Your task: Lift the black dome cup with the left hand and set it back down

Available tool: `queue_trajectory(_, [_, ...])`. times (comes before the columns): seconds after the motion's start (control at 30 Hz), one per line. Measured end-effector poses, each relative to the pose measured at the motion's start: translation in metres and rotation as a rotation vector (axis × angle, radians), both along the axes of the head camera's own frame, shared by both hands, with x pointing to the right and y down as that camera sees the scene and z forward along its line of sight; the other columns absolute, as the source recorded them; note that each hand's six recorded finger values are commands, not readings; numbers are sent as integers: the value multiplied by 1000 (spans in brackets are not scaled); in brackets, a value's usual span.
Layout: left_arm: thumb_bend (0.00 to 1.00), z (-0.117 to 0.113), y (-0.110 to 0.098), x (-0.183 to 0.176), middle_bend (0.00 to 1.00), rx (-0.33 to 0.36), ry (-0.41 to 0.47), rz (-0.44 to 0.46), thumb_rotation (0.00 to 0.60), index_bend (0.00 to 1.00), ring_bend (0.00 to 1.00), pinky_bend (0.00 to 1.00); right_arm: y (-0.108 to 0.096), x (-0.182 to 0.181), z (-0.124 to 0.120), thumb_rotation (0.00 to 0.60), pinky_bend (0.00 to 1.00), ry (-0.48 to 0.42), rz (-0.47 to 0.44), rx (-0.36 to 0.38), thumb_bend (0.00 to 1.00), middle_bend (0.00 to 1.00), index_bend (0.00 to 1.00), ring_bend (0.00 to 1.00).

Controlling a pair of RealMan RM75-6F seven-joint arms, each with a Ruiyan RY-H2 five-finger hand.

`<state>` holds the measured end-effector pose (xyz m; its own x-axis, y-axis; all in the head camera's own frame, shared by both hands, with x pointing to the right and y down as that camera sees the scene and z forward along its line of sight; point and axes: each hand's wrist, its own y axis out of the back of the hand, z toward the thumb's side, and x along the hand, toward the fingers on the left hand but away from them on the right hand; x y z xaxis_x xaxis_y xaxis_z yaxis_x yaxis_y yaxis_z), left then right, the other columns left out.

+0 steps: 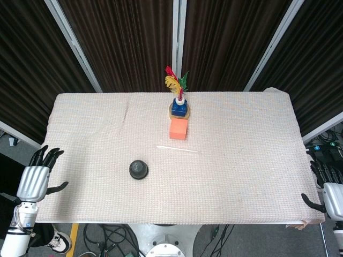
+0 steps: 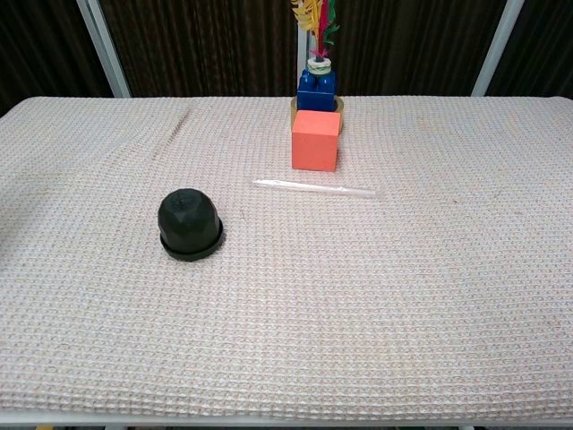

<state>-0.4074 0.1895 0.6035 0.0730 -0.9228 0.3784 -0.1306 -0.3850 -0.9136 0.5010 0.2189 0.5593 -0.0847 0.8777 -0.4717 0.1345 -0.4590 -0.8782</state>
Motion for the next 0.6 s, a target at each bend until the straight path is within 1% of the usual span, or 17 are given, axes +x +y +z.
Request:
queue_trajectory(0.33, [36, 2, 2, 0, 140, -19, 11, 1, 600, 179, 13, 99, 0, -1, 0, 600, 0, 0, -1, 3, 163, 0, 0, 0])
queue_trajectory(0.6, [37, 11, 5, 6, 141, -56, 37, 15, 600, 172, 13, 98, -3, -8, -3, 600, 0, -7, -17, 15, 164, 0, 0, 0])
